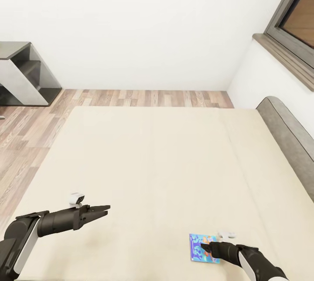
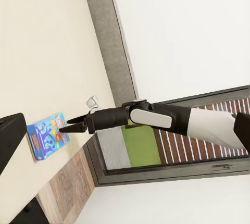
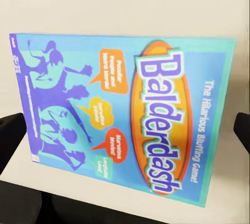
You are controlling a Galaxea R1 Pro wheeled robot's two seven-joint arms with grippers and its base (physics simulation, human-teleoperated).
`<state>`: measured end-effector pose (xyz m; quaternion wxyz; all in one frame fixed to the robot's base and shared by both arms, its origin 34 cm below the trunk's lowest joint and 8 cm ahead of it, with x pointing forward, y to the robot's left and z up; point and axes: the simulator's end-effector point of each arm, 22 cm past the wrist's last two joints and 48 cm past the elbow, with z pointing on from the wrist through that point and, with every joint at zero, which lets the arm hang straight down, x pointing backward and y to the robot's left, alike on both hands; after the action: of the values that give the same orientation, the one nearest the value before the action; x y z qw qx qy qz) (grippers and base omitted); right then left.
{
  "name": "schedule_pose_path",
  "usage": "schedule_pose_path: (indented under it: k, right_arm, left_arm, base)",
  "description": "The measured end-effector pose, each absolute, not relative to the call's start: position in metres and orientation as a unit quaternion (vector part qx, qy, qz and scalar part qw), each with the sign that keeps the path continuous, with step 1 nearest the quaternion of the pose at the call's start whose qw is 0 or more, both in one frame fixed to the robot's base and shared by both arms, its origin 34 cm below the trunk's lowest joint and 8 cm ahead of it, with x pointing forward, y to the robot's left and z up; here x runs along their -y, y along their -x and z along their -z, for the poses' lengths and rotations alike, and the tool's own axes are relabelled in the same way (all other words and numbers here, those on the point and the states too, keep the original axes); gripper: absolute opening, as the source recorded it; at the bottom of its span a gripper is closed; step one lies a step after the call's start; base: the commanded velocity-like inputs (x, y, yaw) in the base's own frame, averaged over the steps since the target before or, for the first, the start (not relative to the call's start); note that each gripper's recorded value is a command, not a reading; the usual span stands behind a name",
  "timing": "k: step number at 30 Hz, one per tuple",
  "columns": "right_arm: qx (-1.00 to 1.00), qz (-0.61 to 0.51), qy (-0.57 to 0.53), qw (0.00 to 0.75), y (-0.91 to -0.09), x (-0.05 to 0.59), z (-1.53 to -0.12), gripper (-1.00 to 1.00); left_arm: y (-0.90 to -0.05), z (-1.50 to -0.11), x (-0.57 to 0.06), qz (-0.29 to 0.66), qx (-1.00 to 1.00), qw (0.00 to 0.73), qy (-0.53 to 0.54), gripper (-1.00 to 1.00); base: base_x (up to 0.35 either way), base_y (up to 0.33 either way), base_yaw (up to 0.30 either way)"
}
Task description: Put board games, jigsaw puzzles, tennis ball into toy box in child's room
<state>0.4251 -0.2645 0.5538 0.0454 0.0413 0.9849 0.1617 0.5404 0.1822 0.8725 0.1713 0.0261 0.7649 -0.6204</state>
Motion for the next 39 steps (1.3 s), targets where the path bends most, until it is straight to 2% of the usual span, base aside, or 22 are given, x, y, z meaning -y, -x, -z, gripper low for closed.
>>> schedule_pose_path:
  k: [39]
  right_arm:
    - [-0.985, -0.165, -0.044, 0.032, -0.413, 0.264, -0.546, 1.00]
  left_arm:
    - [-0.537, -0.860, -0.182, 0.620, -0.768, 0.160, -0.017, 1.00]
  base:
    - [0.000, 0.000, 0.000]
